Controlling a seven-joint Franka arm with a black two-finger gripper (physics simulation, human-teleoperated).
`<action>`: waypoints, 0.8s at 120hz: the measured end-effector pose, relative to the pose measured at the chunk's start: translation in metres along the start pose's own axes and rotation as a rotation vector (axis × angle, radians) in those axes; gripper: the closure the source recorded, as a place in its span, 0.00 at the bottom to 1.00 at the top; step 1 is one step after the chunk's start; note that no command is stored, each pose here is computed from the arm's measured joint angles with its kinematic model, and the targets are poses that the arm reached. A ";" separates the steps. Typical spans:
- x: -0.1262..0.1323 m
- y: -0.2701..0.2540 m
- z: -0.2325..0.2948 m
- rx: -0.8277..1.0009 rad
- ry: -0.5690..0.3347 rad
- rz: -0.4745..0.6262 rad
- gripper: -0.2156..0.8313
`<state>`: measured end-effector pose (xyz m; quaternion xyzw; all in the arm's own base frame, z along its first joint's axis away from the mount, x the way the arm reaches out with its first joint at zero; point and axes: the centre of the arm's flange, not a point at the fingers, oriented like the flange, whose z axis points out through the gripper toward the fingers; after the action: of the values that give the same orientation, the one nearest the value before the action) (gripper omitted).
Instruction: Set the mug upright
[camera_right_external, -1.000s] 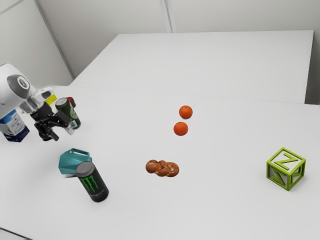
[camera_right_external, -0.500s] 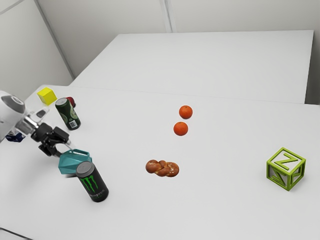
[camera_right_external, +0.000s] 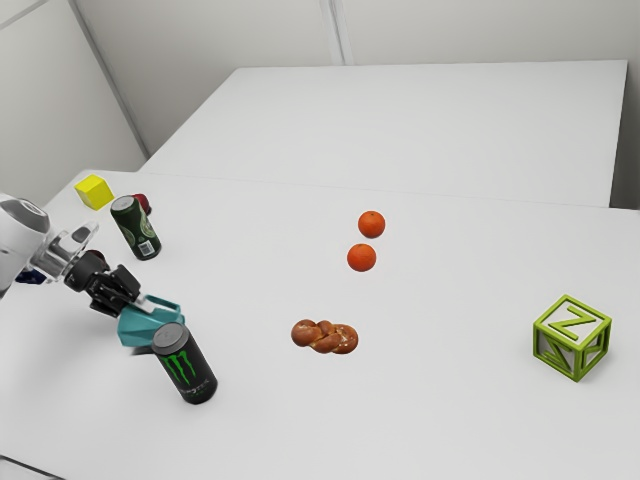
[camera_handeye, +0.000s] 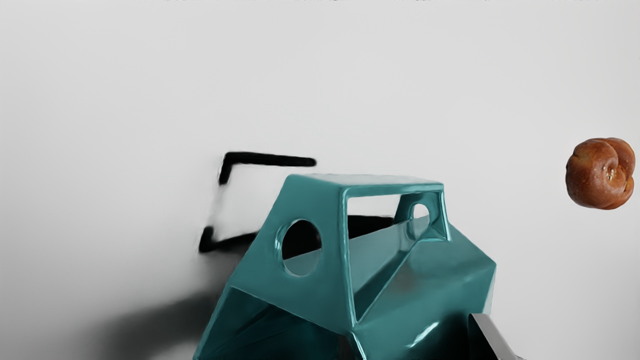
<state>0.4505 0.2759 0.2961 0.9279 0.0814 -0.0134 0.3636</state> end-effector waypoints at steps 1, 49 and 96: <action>0.000 0.000 0.000 0.000 0.001 0.000 0.72; -0.002 0.011 0.000 -0.163 0.071 -0.014 0.93; 0.016 0.073 -0.003 -0.059 0.058 0.115 0.96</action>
<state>0.4776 0.2269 0.3461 0.9199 0.0390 0.0369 0.3886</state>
